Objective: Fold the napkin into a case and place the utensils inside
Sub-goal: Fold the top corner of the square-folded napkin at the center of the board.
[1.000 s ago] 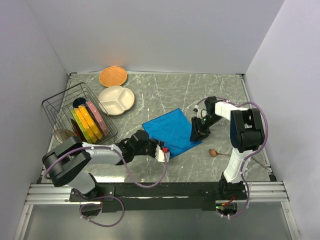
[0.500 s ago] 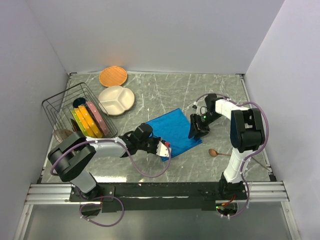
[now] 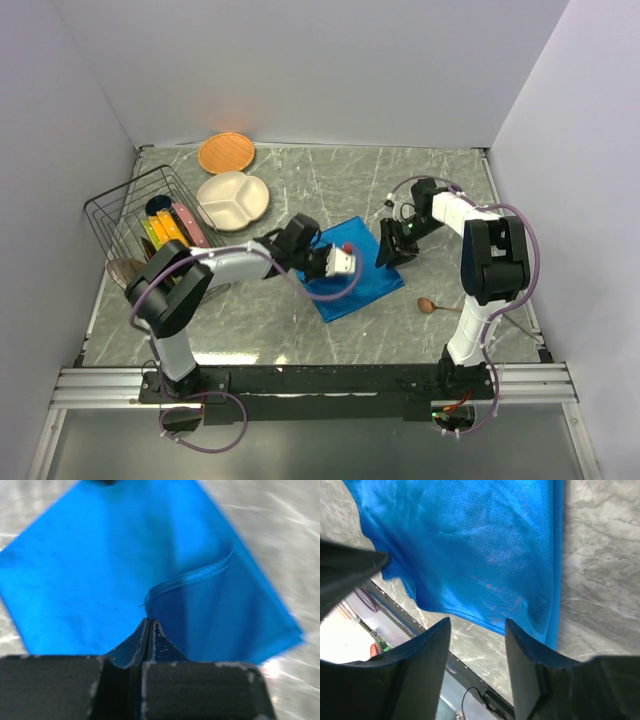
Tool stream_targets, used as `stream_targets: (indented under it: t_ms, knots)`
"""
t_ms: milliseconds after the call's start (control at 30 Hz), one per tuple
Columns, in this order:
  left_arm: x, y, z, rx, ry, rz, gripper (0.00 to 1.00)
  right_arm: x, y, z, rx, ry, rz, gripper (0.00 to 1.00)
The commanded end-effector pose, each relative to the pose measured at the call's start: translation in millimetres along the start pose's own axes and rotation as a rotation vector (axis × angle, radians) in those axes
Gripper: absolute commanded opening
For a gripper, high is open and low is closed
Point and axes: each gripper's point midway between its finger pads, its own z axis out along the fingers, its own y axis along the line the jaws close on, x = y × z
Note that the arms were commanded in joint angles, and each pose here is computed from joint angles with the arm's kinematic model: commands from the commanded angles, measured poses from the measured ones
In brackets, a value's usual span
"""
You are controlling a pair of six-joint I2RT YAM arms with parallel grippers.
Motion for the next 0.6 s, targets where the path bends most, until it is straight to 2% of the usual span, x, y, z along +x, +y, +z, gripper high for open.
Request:
stream_targets:
  t_ms: [0, 100, 167, 267, 567]
  knots:
    - [-6, 27, 2, 0.015, -0.017, -0.136, 0.01, -15, -2, -14, 0.024, -0.045, -0.013, 0.44]
    - [-6, 44, 8, -0.001, -0.014, -0.167, 0.01, -16, -8, -15, 0.037, -0.054, 0.01, 0.35]
    - [-4, 58, 11, -0.019, -0.01, -0.187, 0.01, -19, -8, -19, 0.036, -0.071, 0.015, 0.33]
    - [4, 75, 17, -0.044, 0.009, -0.225, 0.01, -26, -9, -24, 0.036, -0.097, 0.017, 0.33]
    - [12, 108, 33, -0.092, 0.028, -0.199, 0.01, -24, -16, -23, 0.051, -0.078, 0.031, 0.35]
